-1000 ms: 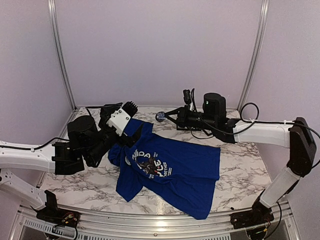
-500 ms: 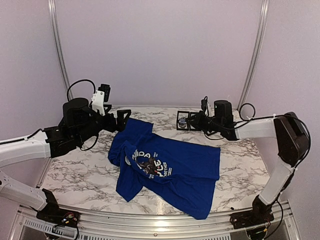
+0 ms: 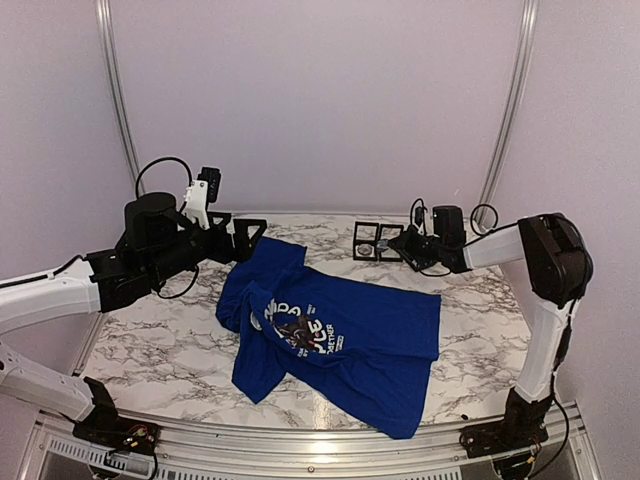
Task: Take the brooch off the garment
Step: Place the brooch in the brooch box.
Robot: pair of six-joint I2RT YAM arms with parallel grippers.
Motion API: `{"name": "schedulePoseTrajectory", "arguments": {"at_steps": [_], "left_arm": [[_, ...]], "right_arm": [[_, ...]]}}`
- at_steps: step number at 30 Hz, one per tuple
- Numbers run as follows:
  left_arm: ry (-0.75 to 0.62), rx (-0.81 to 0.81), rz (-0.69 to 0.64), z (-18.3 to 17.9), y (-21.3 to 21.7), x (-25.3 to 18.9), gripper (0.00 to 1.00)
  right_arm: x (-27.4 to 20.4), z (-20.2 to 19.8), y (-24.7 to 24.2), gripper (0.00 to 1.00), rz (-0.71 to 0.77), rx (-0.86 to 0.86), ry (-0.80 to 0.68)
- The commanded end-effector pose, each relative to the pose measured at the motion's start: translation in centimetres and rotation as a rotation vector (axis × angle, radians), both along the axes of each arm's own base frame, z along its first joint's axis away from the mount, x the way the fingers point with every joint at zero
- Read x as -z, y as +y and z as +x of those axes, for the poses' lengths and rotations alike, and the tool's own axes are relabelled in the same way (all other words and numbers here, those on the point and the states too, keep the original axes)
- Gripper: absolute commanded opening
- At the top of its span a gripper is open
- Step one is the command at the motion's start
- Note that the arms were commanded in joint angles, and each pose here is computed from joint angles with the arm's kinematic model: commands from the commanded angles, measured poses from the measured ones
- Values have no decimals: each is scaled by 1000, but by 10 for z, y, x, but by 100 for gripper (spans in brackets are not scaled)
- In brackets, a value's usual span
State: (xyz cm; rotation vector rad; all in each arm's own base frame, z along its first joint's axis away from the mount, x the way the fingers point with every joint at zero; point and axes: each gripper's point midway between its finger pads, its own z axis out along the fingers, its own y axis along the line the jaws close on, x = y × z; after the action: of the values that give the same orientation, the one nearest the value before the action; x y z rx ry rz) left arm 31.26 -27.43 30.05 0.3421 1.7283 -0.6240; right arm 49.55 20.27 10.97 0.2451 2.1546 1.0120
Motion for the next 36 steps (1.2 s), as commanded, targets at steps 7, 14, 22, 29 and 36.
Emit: {"name": "schedulePoseTrajectory", "arguments": {"at_steps": [7,14,22,29,36], "left_arm": [[2,29,-56,-5,-1,-19,99],[5,34,-58,-6,-1,-21,99],[10,37,-55,-5,-3,-21,99],[11,39,-56,-4,-4,-21,99],[18,46,-55,-3,-7,-19,99]], "right_arm": [[8,51,-27,0,-37,85,-26],[21,68,-32,0,-56,111,-5],[35,73,-34,0,-76,120,20],[44,72,-38,0,-101,130,34],[54,73,-39,0,-117,133,47]]}}
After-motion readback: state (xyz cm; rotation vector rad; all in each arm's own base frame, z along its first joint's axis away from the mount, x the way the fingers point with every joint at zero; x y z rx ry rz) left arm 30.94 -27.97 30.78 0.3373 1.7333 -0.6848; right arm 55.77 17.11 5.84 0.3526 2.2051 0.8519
